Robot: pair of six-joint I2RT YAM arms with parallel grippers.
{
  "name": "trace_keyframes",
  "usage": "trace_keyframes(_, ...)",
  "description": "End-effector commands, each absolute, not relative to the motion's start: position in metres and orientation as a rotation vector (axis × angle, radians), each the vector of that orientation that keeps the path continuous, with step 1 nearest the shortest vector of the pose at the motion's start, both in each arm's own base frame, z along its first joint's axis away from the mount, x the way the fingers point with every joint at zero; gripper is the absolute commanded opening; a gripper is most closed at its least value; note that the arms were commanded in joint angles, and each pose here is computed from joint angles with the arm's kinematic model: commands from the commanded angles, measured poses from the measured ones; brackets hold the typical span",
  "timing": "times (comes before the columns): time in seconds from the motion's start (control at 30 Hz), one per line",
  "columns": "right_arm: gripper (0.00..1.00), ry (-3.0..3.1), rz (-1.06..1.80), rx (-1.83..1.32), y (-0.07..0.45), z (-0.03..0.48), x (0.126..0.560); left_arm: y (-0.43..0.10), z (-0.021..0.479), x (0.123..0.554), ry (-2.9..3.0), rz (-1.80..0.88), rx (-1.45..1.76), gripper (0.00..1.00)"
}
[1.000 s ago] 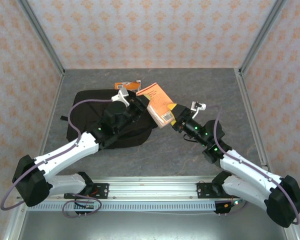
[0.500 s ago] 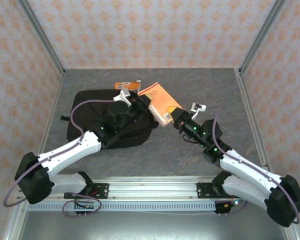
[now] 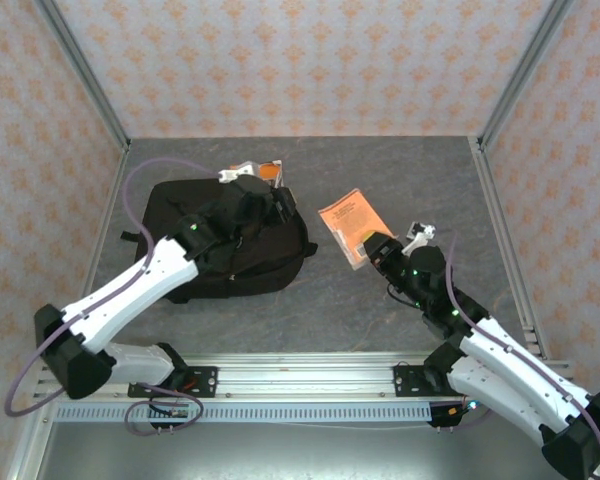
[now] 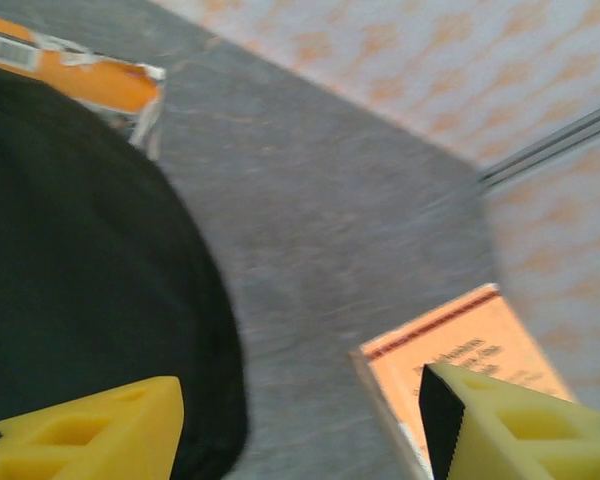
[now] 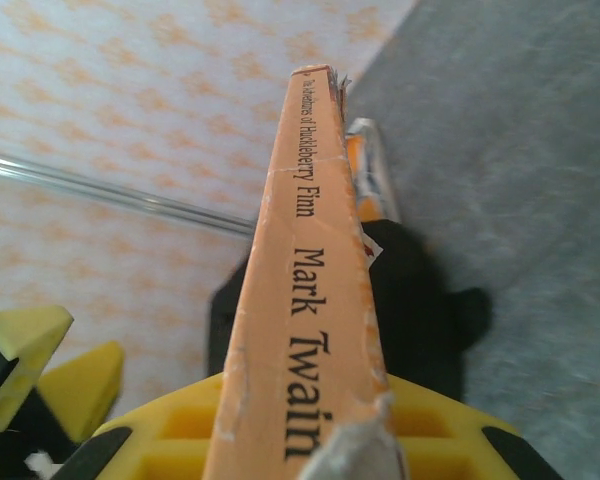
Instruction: Pack the student bag
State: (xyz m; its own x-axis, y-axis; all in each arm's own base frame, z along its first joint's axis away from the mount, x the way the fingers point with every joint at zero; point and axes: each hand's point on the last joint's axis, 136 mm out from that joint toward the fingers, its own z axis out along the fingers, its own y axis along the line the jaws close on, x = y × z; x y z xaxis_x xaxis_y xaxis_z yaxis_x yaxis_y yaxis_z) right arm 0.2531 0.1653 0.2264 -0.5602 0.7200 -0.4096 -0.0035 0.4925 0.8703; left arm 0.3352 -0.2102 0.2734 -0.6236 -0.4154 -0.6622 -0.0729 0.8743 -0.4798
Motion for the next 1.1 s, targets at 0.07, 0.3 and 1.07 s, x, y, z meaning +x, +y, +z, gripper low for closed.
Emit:
trace_keyframes(0.07,0.00,1.967,1.010,0.550,0.156,0.225,0.254,-0.190,0.208,0.330,2.493,-0.050,-0.037,0.62)
trace_keyframes(0.3,0.00,1.996,0.978,0.528,0.150,0.219,0.251,-0.218,0.159,0.334,2.695,0.010,0.270,0.54)
trace_keyframes(1.07,0.00,2.045,0.986,0.490,0.150,0.211,0.249,-0.226,0.091,0.309,2.883,0.029,0.491,0.67)
